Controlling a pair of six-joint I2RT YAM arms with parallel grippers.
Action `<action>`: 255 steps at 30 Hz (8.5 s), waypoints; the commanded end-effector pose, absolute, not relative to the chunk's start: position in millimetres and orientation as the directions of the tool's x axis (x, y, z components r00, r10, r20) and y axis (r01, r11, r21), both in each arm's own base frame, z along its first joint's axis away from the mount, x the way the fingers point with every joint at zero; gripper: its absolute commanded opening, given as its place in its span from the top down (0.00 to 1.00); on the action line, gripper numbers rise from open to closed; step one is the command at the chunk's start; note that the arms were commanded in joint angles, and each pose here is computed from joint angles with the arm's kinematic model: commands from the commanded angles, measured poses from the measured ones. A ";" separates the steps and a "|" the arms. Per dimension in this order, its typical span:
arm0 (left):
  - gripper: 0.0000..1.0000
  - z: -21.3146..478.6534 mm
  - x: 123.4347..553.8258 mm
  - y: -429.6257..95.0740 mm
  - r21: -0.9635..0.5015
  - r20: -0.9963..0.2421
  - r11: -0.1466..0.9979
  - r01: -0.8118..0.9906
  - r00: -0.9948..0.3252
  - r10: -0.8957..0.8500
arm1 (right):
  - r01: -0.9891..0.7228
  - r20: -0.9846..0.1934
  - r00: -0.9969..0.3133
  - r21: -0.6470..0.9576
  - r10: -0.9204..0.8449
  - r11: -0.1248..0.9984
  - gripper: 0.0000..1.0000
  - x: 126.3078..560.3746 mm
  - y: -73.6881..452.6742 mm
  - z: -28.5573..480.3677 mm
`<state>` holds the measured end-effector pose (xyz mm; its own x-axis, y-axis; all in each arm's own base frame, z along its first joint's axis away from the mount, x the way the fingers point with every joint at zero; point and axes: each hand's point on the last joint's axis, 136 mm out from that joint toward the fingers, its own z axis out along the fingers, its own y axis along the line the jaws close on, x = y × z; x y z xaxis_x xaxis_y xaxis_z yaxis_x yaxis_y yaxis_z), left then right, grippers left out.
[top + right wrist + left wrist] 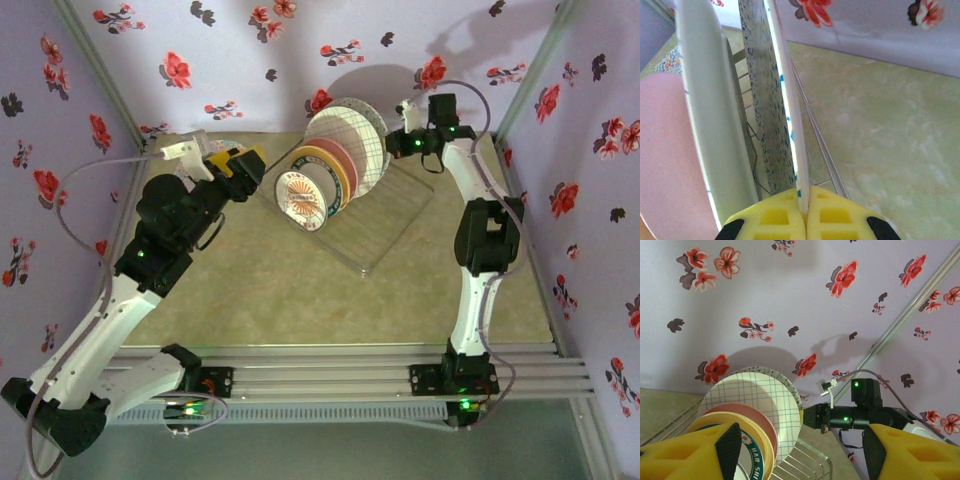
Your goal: Unload the plates from the dish rack
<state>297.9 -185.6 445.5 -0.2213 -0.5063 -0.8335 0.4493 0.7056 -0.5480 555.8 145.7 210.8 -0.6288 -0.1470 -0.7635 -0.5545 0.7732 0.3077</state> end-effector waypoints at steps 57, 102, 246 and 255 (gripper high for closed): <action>0.47 373.3 429.1 -439.2 -0.986 -0.150 0.139 0.087 -0.822 -0.549 | -0.121 -0.526 -0.401 0.842 0.750 0.526 1.00 408.0 68.2 457.1; 1.00 360.3 475.9 -130.1 -0.976 -0.218 0.188 0.111 -0.428 -0.877 | -0.537 -0.993 -0.114 0.067 0.006 0.841 0.21 335.3 204.8 450.7; 0.31 74.9 499.4 6.5 -0.655 0.027 0.373 -0.657 -0.513 -0.858 | -0.559 -0.965 -0.222 0.007 -0.141 0.829 0.11 362.4 269.3 435.0; 0.29 122.3 486.9 0.5 -0.704 -0.001 0.344 -0.622 -0.483 -0.875 | -0.312 -0.958 -0.286 0.092 -0.001 0.946 0.11 415.5 163.7 439.3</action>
